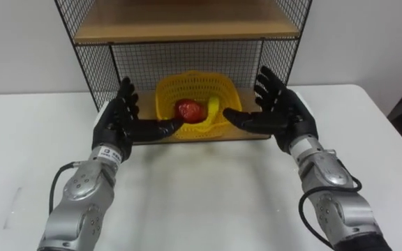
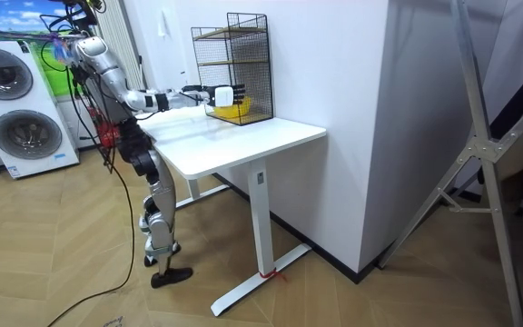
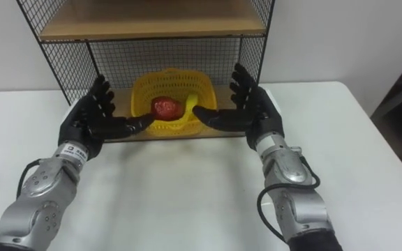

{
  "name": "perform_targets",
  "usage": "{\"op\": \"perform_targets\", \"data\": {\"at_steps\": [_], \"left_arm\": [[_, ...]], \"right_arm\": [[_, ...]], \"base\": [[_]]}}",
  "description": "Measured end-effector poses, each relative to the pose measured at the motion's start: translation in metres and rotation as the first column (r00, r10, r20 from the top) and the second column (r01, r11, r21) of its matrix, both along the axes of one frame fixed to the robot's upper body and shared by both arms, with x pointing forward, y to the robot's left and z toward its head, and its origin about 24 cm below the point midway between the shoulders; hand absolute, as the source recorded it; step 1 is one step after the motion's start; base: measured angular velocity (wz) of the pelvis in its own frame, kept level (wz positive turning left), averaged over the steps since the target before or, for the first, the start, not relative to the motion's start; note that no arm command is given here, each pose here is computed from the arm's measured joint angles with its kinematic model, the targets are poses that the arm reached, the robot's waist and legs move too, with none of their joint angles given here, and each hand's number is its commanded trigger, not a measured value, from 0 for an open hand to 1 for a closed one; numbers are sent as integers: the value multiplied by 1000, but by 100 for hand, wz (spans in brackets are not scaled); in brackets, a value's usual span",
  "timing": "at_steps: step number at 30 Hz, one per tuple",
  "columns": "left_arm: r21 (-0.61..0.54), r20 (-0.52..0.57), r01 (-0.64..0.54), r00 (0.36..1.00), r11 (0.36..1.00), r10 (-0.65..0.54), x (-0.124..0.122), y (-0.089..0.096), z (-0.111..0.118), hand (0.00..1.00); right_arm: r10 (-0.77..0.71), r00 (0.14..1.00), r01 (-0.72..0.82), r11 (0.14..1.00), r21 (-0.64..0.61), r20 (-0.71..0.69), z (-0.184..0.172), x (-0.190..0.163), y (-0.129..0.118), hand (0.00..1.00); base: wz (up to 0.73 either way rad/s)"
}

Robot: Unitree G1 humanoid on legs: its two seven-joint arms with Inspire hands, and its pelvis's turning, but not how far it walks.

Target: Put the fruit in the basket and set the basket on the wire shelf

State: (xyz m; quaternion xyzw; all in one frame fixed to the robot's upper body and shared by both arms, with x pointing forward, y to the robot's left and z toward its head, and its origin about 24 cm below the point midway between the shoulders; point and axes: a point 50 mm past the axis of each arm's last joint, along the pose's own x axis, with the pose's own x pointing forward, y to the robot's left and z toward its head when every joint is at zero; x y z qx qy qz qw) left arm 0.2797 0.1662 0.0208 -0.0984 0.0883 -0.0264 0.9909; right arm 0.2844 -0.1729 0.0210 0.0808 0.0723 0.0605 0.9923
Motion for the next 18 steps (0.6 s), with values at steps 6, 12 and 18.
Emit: {"op": "perform_targets", "data": {"at_steps": [6, 12, 18], "left_arm": [[-9, 25, -18, 1000, 1000, 18, -7, 7, 2, 0], [-14, 50, 0, 999, 1000, 1, -28, 9, 4, 0], [-17, 204, 1, 979, 1000, 2, -41, 8, 32, 0]], "right_arm": [[9, 1000, -9, 1000, -11, -6, -5, -13, -2, 0], [34, 996, -33, 999, -19, 82, 12, -24, 2, 0], [16, 996, -13, 999, -39, 88, 6, -43, 0, 0]], "base": [[0], [0], [0]]}}
